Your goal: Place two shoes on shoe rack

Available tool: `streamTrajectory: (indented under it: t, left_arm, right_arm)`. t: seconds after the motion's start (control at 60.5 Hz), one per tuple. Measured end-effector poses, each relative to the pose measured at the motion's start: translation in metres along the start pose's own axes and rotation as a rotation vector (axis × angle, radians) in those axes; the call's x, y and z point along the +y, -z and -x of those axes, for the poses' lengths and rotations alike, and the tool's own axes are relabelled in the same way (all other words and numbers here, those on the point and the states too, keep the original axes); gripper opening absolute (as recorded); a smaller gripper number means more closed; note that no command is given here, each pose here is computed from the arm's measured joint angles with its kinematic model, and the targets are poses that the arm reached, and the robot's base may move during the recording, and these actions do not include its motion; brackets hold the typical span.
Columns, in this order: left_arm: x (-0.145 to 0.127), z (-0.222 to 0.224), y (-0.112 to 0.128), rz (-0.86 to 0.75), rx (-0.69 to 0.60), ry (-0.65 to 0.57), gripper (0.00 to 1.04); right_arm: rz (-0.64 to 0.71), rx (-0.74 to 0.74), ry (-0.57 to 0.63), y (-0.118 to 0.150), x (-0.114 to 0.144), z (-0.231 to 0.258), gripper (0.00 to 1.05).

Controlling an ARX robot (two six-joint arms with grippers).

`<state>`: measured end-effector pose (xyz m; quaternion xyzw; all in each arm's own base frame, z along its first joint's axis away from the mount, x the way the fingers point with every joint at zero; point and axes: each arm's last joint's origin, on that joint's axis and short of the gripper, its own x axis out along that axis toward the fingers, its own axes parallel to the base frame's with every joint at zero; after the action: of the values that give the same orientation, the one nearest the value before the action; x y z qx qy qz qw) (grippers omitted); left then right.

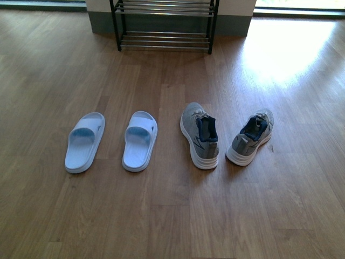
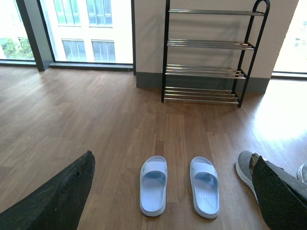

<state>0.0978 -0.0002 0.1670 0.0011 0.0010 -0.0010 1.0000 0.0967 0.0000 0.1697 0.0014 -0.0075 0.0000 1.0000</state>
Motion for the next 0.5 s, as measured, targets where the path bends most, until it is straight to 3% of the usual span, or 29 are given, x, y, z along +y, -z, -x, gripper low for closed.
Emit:
streamTrajectory:
  t: [0.496]
  left_arm:
    - [0.0000, 0.0000, 0.0000, 0.000, 0.000, 0.000, 0.95]
  right_arm:
    - [0.000, 0.000, 0.000, 0.0000, 0.0000, 0.0000, 0.96]
